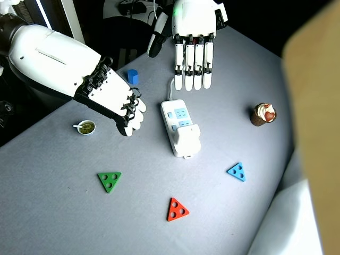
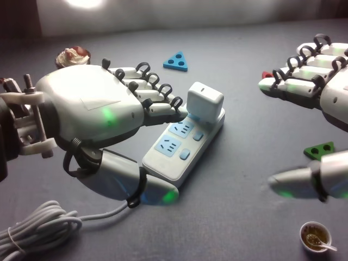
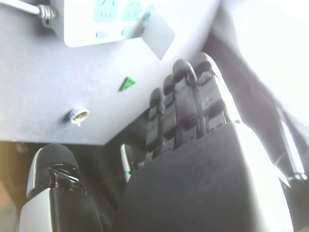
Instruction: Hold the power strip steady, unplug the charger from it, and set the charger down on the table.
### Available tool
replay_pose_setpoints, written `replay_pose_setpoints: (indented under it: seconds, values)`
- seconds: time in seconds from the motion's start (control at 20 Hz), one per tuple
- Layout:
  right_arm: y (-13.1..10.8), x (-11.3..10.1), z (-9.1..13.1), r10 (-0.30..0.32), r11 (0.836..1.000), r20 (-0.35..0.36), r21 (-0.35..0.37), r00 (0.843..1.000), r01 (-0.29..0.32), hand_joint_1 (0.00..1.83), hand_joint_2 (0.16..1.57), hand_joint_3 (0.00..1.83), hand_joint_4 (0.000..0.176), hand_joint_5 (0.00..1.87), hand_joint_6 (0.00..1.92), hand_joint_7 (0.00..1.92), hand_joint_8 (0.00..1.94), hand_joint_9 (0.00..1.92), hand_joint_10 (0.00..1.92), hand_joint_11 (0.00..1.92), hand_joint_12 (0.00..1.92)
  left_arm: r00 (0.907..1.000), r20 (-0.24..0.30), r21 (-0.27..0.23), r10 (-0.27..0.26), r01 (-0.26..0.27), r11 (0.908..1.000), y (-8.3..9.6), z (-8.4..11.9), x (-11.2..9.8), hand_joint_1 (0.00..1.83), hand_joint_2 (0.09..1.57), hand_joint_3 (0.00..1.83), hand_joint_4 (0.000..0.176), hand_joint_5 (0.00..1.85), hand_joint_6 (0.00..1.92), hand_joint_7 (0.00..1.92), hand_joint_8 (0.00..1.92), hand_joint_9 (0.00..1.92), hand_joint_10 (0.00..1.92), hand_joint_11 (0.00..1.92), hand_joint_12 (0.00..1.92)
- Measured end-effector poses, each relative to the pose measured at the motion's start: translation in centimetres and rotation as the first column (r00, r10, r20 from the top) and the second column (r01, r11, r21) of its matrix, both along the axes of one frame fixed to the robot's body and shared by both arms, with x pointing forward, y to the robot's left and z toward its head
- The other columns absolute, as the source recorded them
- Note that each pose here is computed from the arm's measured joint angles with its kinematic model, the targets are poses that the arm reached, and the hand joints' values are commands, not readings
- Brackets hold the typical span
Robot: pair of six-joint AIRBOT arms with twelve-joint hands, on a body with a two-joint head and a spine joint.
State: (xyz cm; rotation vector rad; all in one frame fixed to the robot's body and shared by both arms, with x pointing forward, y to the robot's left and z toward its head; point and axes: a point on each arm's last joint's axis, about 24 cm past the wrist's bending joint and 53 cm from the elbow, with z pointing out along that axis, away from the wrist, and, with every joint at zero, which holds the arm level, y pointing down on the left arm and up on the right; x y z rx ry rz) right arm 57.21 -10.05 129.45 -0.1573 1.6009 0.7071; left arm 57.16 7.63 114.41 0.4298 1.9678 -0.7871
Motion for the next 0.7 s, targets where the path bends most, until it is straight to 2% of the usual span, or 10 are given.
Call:
replay_pose_setpoints:
  seconds: [0.1, 0.45, 0.65, 0.7]
  values:
    - [0.1, -0.1, 0.0, 0.003, 1.000, 0.001, -0.003, 1.000, -0.003, 0.00, 0.89, 0.01, 0.000, 0.16, 0.01, 0.18, 0.01, 0.15, 0.01, 0.09, 0.10, 1.0000, 0.001, 0.001, 0.001, -0.001, 1.0000, 0.0, 0.1, 0.2, 0.00, 1.03, 0.02, 0.000, 0.22, 0.01, 0.23, 0.01, 0.21, 0.02, 0.10, 0.16]
    - [0.1, -0.1, -0.3, 0.007, 1.000, -0.005, -0.009, 1.000, -0.007, 0.02, 0.89, 0.00, 0.000, 0.13, 0.00, 0.15, 0.00, 0.12, 0.00, 0.08, 0.09, 0.9964, -0.083, 0.038, -0.018, 0.021, 0.9991, -1.0, -2.4, 0.1, 0.00, 1.03, 0.00, 0.000, 0.21, 0.00, 0.22, 0.00, 0.19, 0.00, 0.09, 0.15]
    - [0.0, 0.0, -1.0, 0.001, 0.999, -0.073, 0.043, 0.997, 0.003, 0.14, 0.89, 0.00, 0.000, 0.12, 0.00, 0.13, 0.00, 0.12, 0.00, 0.09, 0.10, 0.9936, -0.111, 0.067, -0.024, 0.032, 0.9972, -1.2, -3.7, 0.4, 0.00, 1.02, 0.00, 0.000, 0.21, 0.00, 0.21, 0.00, 0.18, 0.00, 0.09, 0.15]
    - [-0.2, 0.1, -1.2, -0.003, 0.998, -0.090, 0.056, 0.996, 0.008, 0.21, 0.91, 0.01, 0.000, 0.12, 0.00, 0.15, 0.01, 0.14, 0.01, 0.11, 0.10, 0.9929, -0.116, 0.071, -0.026, 0.034, 0.9969, -1.3, -4.0, 0.6, 0.00, 1.02, 0.00, 0.000, 0.23, 0.01, 0.23, 0.01, 0.20, 0.01, 0.11, 0.16]
